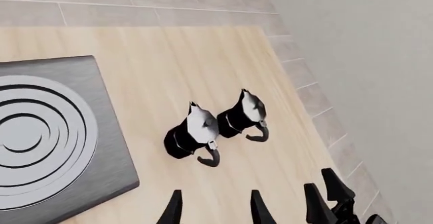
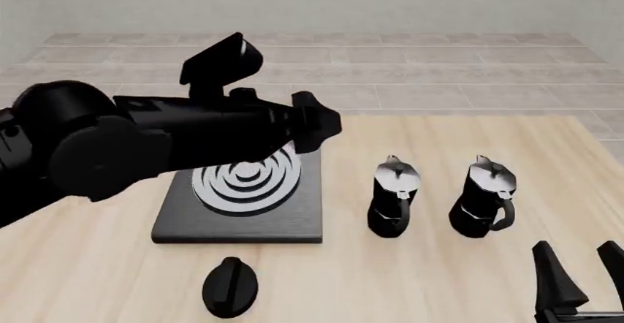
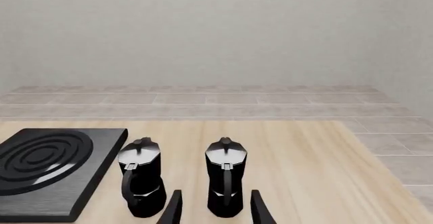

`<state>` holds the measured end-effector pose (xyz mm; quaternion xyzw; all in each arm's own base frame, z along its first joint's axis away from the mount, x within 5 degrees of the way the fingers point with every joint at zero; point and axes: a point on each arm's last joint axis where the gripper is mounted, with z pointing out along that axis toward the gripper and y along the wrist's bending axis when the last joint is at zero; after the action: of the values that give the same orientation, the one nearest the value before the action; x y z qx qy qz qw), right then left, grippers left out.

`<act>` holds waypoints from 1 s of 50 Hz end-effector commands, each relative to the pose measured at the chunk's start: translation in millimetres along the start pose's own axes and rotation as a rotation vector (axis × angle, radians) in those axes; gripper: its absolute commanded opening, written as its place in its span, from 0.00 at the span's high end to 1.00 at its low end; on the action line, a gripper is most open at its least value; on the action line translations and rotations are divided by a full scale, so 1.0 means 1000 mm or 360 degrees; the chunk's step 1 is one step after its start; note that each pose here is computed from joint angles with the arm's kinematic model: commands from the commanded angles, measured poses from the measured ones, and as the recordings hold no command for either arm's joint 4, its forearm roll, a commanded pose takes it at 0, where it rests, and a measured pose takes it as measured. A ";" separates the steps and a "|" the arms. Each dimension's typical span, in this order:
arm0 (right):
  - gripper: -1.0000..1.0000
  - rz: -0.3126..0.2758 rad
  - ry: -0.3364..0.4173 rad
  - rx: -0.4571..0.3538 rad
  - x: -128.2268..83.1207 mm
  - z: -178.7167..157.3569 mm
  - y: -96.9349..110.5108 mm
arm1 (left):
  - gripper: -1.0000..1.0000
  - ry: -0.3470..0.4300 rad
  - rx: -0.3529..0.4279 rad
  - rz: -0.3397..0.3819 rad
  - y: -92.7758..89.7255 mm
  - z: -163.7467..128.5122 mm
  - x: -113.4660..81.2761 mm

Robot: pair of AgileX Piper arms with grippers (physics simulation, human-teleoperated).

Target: Put both moka pots on the stove.

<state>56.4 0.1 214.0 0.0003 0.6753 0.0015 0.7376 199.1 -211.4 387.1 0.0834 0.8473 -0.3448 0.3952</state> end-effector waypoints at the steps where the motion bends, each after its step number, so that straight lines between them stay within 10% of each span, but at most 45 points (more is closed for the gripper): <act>1: 0.00 -0.0002 0.0002 0.0003 0.000 0.000 0.000 | 0.00 0.0005 -0.0023 -0.0044 0.004 0.033 0.000; 50: 0.00 -0.0002 0.0003 0.0002 0.000 0.001 0.000 | 0.00 0.0148 -0.0059 -0.0098 0.021 0.140 0.051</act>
<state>56.4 0.1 214.0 0.0003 0.6753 0.0015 0.7376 254.8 -281.7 294.4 0.0642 0.8688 -0.3389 0.3552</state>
